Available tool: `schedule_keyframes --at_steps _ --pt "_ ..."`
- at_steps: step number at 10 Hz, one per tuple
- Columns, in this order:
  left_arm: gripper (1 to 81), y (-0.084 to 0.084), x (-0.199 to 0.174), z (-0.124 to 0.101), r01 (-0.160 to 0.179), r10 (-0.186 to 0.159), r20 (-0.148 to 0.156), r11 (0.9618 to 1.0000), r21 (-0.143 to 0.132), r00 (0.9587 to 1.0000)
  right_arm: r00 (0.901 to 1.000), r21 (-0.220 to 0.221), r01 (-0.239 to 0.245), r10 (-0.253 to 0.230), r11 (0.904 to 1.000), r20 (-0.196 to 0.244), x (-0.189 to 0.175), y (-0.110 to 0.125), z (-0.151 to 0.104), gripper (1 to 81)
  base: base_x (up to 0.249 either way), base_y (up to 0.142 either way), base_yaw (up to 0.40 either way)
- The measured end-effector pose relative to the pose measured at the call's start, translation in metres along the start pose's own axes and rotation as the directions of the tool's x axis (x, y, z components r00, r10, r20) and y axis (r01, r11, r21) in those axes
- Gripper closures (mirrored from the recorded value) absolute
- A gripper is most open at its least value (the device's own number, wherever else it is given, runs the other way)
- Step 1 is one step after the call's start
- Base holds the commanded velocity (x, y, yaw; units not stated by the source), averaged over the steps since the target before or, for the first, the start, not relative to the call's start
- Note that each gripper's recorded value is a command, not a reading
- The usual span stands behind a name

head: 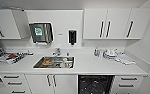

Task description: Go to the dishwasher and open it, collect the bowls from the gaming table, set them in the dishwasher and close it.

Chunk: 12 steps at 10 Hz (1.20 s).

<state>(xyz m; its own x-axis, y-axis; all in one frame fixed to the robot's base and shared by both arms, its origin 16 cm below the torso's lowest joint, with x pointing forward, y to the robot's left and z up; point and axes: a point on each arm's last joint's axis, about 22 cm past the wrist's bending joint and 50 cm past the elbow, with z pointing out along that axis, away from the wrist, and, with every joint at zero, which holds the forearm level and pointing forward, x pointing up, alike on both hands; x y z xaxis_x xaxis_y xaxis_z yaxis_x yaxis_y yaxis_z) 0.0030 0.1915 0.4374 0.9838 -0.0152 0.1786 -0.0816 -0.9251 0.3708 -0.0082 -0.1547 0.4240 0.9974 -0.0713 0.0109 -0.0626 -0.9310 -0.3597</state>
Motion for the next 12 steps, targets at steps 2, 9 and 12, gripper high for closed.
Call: schedule_keyframes --at_steps 2,9,12 --pt "1.0 0.0 0.0 0.0 0.002 -0.002 0.0 1.0 0.0 1.0 1.0 0.001 0.0 0.0 1.0 0.0 0.0 -0.001 0.0 1.0 0.0 0.0 0.3" --pt "1.0 -0.002 0.0 -0.001 0.002 -0.002 0.0 1.0 0.003 1.0 0.9999 0.003 0.012 -0.012 0.9999 0.001 -0.002 -0.001 0.0 1.0 0.0 0.0 0.346" --pt "1.0 -0.006 -0.001 -0.001 -0.001 0.001 0.003 0.9999 0.01 1.0 0.9999 0.006 0.013 -0.013 0.9999 -0.002 0.0 -0.003 0.0 1.0 0.0 0.0 0.348"
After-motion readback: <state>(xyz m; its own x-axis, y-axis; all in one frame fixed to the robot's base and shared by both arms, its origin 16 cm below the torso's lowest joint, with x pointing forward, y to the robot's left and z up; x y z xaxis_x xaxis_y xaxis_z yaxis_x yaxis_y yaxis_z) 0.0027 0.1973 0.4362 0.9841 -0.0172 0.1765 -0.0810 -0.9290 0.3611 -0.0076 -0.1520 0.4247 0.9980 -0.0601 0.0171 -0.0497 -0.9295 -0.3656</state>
